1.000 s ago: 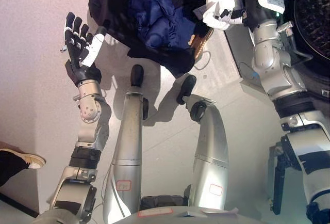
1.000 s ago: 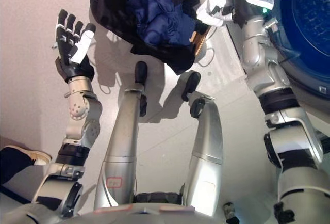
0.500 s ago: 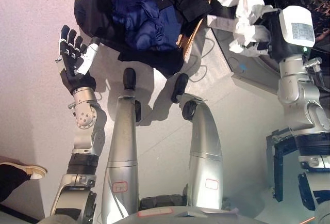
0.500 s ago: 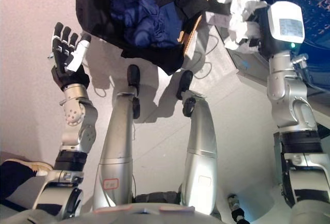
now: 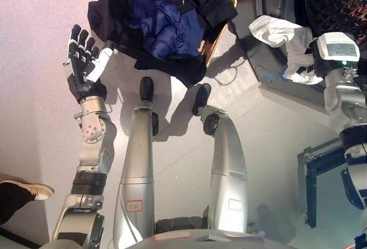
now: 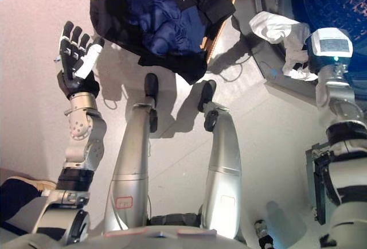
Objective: Put the clothes in the basket into the washing machine.
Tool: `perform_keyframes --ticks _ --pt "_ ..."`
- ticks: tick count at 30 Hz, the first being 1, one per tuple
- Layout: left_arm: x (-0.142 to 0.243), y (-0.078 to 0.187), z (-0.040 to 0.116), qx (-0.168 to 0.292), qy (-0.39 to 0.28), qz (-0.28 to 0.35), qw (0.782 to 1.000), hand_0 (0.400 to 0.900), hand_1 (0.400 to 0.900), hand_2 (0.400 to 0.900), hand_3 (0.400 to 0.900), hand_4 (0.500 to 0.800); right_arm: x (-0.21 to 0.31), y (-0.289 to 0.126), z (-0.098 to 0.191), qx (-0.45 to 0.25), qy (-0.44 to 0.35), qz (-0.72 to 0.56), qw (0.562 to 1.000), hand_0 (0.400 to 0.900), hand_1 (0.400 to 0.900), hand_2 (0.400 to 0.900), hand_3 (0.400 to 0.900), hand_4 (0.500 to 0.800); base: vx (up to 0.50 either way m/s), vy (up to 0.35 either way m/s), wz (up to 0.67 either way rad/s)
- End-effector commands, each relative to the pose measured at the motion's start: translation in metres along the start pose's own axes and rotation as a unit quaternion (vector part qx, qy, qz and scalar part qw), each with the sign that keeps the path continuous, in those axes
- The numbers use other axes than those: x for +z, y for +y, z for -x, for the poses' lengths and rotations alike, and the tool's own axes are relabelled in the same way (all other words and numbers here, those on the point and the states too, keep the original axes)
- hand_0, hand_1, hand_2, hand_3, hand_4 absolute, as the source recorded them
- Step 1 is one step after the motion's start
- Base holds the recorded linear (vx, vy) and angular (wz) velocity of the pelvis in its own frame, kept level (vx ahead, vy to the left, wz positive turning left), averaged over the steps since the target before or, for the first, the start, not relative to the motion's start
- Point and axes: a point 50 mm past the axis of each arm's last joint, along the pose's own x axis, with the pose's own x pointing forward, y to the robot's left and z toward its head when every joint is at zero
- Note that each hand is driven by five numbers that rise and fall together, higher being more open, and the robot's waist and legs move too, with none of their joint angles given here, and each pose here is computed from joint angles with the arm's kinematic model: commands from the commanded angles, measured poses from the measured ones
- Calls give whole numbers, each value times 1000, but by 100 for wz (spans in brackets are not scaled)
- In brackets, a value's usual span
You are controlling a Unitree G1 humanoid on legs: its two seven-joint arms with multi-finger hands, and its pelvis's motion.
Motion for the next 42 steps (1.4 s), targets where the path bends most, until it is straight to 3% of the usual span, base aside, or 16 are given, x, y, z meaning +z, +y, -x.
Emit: perform_keyframes --ticks 1,8,20,21,22,36,39,40,42 --pt "9 5 13 -22 -47 -16 999 900 900 900 900 800 -61 -41 -5 -75 118 40 989 400 400 400 400 500 0 0 0" --pt "9 -5 15 -54 -49 -7 997 900 900 900 900 800 -74 -83 -18 -109 150 74 980 400 400 400 400 500 4 3 2" --pt "5 -10 19 -74 -38 -11 996 900 900 900 900 800 -106 -96 -8 -98 198 124 967 404 404 404 404 502 10 -2 2" --pt "5 -10 19 -74 -38 -11 996 900 900 900 900 800 -106 -96 -8 -98 198 124 967 625 625 625 625 635 0 0 0" --pt "5 -11 20 -76 -37 -10 996 900 900 900 900 800 -108 -95 -7 -92 203 129 966 900 900 900 900 800 0 0 0" --pt "8 -9 16 -46 -41 4 998 900 900 900 900 800 -80 -107 -23 -117 176 98 972 900 900 900 900 800 -2 5 -2" --pt "10 -7 14 -31 -46 10 998 900 900 900 900 800 -52 -118 -33 -154 132 43 978 900 900 900 900 800 -4 21 -10" --pt "11 -6 12 -17 -49 15 999 900 900 900 900 800 -26 -132 -37 -201 78 -14 976 900 900 900 900 800 -1 -1 -4" --pt "12 -5 11 -10 -53 18 998 900 900 900 900 800 -11 -138 -34 -232 39 -58 970 900 900 900 900 800 -5 5 -7"
